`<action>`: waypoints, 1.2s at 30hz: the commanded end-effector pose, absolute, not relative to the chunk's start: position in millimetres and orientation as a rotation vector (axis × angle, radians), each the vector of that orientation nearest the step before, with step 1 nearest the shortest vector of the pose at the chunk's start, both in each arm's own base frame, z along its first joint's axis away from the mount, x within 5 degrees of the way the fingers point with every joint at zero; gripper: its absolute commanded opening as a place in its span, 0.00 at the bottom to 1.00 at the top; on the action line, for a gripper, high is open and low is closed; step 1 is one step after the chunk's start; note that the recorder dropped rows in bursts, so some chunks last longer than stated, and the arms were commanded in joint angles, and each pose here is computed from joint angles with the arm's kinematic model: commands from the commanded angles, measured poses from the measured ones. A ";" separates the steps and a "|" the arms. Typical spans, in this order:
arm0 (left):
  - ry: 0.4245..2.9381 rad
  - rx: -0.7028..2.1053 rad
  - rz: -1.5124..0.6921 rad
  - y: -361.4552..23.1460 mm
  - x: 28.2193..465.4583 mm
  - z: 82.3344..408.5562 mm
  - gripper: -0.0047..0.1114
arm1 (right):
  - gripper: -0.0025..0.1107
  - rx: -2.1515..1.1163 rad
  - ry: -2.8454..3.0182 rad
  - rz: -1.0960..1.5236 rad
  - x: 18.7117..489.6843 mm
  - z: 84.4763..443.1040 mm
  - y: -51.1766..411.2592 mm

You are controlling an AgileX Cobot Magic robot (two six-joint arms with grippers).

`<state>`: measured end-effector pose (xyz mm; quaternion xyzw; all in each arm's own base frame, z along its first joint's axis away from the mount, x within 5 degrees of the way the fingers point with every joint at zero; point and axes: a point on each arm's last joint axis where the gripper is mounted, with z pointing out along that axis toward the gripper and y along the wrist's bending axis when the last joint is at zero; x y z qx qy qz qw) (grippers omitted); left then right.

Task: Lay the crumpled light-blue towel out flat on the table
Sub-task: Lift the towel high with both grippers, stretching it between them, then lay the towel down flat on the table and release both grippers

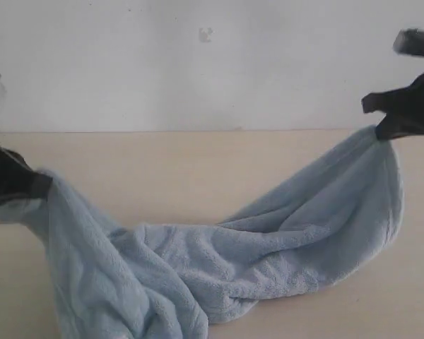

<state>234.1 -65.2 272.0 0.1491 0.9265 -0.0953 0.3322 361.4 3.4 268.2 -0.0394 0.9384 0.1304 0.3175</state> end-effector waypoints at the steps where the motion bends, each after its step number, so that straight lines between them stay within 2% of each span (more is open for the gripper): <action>1: 2.070 0.358 -0.202 -53.0 194.6 338.1 0.08 | 0.02 -0.158 2.261 0.196 273.9 361.1 3.4; 2: 1.927 0.356 -0.168 -46.0 170.8 361.7 0.08 | 0.02 -0.172 2.113 0.151 228.5 400.1 5.5; 5: 1.631 0.317 -0.112 -34.0 133.3 399.2 0.08 | 0.02 -0.153 1.686 0.051 135.9 467.4 8.0; 7: 1.572 0.342 -0.042 -31.5 131.9 404.3 0.08 | 0.02 -0.149 1.538 -0.049 106.2 483.5 4.9; 8: 1.596 0.363 -0.017 -32.6 139.8 399.5 0.08 | 0.02 -0.141 1.556 -0.088 108.4 481.9 1.9; 10: 1.708 0.393 -0.011 -38.5 166.9 380.0 0.08 | 0.02 -0.106 1.711 -0.141 140.0 464.7 -6.5; 13: 1.924 0.441 -0.013 -48.4 210.9 337.7 0.08 | 0.02 -0.038 1.980 -0.132 209.9 415.4 -15.7; 18: 2.058 0.466 -0.018 -52.9 230.6 310.7 0.08 | 0.02 -0.020 2.209 -0.093 245.6 375.3 -17.5; 27: 2.040 0.456 -0.012 -58.2 257.1 292.4 0.08 | 0.02 -0.042 2.247 -0.145 291.4 339.9 -23.9; 36: 1.958 0.564 0.081 -67.4 303.8 249.8 0.08 | 0.02 -0.069 2.270 -0.196 357.9 264.7 -34.6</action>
